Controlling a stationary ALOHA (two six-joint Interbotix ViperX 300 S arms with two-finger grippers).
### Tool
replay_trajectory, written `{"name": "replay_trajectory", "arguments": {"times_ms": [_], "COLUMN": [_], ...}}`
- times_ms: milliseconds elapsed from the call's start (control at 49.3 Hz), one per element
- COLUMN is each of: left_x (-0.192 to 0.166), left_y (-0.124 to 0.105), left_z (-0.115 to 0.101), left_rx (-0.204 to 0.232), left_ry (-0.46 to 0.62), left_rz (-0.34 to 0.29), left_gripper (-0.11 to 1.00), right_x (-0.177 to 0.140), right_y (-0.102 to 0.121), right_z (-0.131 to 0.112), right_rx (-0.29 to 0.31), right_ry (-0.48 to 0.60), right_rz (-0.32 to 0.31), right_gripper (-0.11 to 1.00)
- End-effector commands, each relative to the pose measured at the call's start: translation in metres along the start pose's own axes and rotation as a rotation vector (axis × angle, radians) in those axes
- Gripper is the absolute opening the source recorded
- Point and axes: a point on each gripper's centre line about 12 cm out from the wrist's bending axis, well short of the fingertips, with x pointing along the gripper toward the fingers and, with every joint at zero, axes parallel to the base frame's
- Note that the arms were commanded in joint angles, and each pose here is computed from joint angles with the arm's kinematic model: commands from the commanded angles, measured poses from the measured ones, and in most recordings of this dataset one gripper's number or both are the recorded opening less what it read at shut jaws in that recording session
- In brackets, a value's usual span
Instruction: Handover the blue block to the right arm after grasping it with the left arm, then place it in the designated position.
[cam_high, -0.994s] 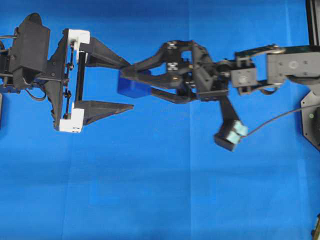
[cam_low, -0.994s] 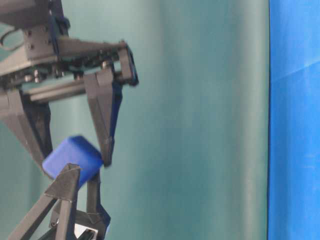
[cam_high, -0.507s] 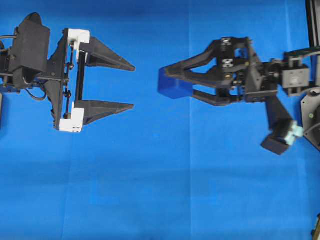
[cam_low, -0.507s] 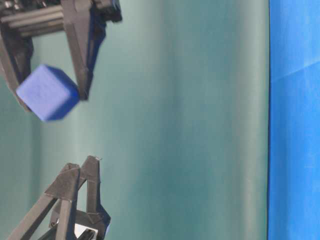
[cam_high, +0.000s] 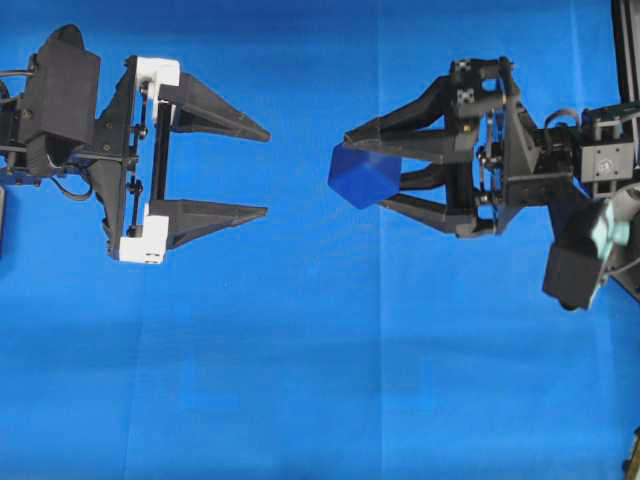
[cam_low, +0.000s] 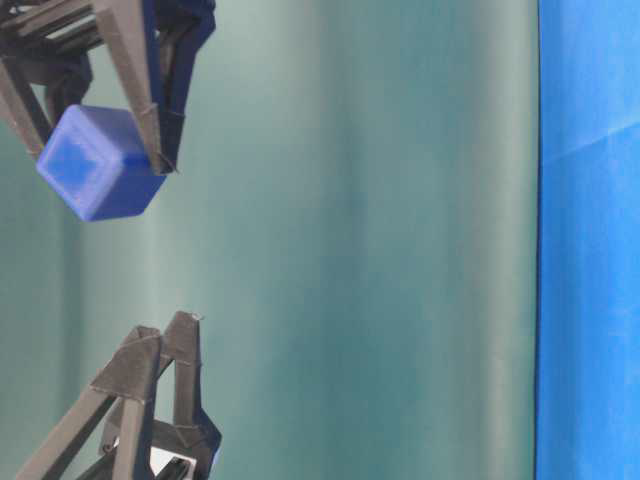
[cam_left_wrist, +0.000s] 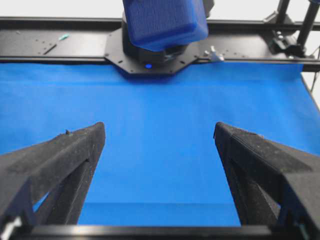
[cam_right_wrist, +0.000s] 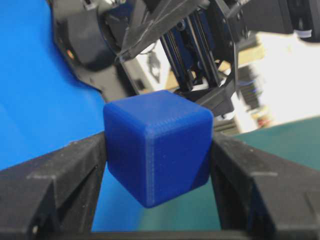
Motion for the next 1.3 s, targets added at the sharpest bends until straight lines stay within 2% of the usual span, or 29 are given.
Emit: {"name": "replay_trajectory", "arguments": {"times_ms": [0, 345, 446, 609, 730, 1278], "left_x": [-0.007, -0.007, -0.007, -0.007, -0.007, -0.007], "left_y": [0.001, 0.001, 0.001, 0.001, 0.001, 0.001], "left_z": [0.015, 0.014, 0.014, 0.015, 0.015, 0.015], "left_rx": [0.001, 0.009, 0.012, 0.011, 0.011, 0.01], "left_ry": [-0.049, -0.045, -0.044, -0.046, -0.046, -0.046], "left_rz": [0.003, 0.003, 0.003, 0.003, 0.003, 0.003], "left_gripper": [0.93, 0.93, 0.93, 0.93, 0.93, 0.93], "right_x": [-0.004, -0.013, -0.014, -0.015, -0.015, -0.015], "right_y": [-0.008, -0.016, -0.016, -0.015, -0.015, -0.015], "right_z": [0.009, 0.017, 0.016, 0.012, 0.009, 0.006], "right_rx": [0.097, 0.571, 0.682, 0.814, 0.852, 0.854], "right_ry": [-0.028, -0.053, -0.045, -0.008, 0.021, 0.048], "right_rz": [-0.023, -0.034, -0.035, -0.039, -0.046, -0.051], "right_gripper": [0.54, 0.54, 0.54, 0.54, 0.54, 0.54]}}
